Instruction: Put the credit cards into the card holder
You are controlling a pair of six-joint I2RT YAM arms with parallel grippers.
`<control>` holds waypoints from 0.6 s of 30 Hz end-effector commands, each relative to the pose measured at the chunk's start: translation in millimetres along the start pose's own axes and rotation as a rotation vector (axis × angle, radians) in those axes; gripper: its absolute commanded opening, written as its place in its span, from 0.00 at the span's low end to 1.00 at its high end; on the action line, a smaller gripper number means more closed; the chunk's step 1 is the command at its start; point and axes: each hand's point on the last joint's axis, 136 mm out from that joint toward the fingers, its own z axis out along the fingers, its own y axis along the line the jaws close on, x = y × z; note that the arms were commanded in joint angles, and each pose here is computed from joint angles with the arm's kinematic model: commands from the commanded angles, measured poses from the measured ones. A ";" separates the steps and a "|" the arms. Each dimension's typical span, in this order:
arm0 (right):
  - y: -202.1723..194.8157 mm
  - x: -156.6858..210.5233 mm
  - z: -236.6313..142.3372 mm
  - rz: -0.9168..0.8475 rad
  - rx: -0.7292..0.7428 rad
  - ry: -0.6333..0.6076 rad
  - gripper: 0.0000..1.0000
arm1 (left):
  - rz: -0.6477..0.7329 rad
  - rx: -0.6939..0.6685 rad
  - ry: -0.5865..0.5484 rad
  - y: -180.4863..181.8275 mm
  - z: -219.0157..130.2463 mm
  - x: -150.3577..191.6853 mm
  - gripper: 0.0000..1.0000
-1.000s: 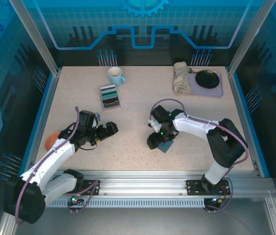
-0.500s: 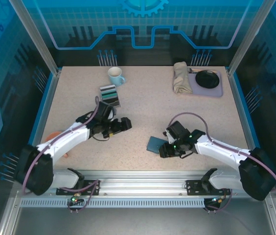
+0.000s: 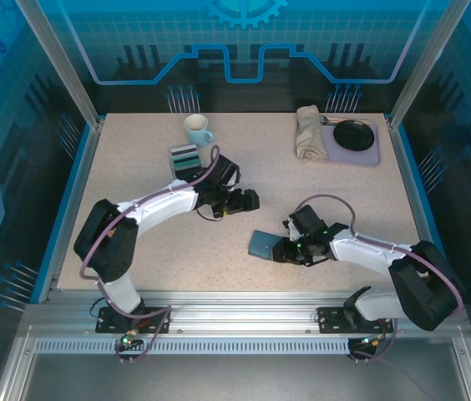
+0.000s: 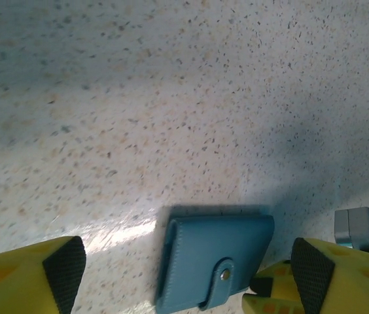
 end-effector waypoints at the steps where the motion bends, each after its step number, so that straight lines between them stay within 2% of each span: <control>1: -2.6 -25.6 1.7 0.032 0.010 -0.056 0.28 | 0.003 -0.015 0.056 -10.4 13.9 5.9 0.85; 4: -13.1 -41.3 -0.9 0.019 0.062 -0.077 0.28 | 0.011 -0.017 0.081 -15.1 25.9 6.0 0.84; 8: -19.4 -59.7 2.5 -0.014 0.053 -0.081 0.29 | 0.039 -0.016 0.103 -20.3 37.5 3.9 0.84; 12: -37.2 -64.5 -5.8 -0.004 0.113 -0.085 0.29 | 0.085 -0.009 0.118 -28.3 46.5 -4.3 0.84; 18: -16.2 -52.6 -23.1 0.029 -0.032 -0.149 0.31 | 0.155 0.039 0.144 -44.2 64.4 -15.2 0.85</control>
